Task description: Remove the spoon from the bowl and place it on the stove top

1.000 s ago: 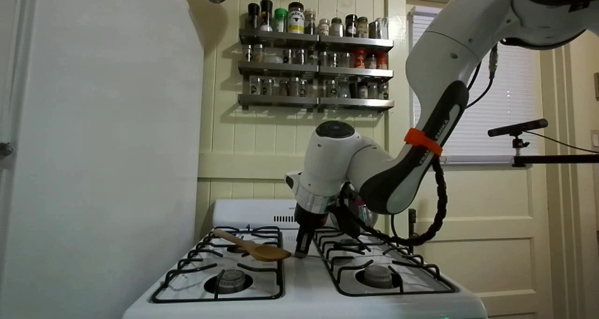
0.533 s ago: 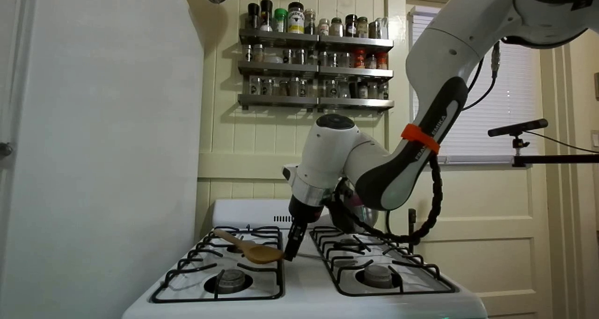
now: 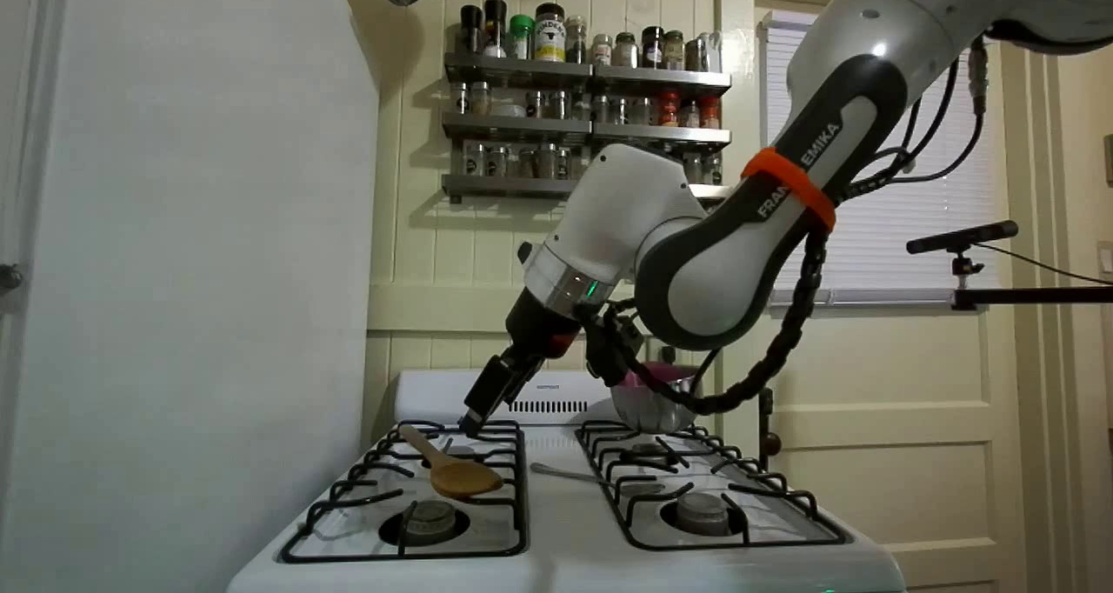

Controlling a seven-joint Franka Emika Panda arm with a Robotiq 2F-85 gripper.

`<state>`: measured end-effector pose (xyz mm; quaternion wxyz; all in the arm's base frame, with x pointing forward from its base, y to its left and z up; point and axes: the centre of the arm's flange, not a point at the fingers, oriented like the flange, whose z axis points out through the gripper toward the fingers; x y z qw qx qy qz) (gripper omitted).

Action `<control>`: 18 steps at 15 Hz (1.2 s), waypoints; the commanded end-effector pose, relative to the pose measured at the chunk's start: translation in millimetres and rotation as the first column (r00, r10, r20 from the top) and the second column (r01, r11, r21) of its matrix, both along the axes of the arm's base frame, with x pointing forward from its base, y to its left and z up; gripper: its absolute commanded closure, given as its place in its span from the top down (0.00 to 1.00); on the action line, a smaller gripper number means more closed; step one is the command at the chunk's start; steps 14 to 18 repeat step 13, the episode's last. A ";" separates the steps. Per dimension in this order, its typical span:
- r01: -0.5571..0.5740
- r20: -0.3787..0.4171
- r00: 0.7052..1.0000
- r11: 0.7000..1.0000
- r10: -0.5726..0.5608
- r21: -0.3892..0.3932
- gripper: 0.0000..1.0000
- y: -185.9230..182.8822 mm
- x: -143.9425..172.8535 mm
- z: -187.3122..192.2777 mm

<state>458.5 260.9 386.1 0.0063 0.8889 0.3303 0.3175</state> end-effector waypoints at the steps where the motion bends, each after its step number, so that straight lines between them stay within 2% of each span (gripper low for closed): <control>1: 0.040 -0.048 0.998 0.992 -0.034 0.123 1.00 -14.2 -34.7 76.2; 4: 0.060 -0.079 0.996 0.976 -0.044 0.210 1.00 -2.3 -47.4 105.8; 7: 0.103 -0.121 0.990 0.942 -0.067 0.320 1.00 2.5 -63.4 149.5; 9: 0.151 -0.123 0.986 0.928 -0.115 0.341 1.00 -9.3 -74.0 193.0; 10: 0.107 -0.105 0.991 0.938 -0.077 0.329 1.00 13.6 -60.5 154.1; 11: 0.118 -0.097 0.991 0.935 -0.090 0.334 1.00 2.3 -65.2 175.2; 13: 0.126 -0.085 0.991 0.932 -0.103 0.341 1.00 -10.3 -73.1 193.5; 18: 0.126 -0.085 0.991 0.932 -0.103 0.341 1.00 -10.3 -73.1 193.5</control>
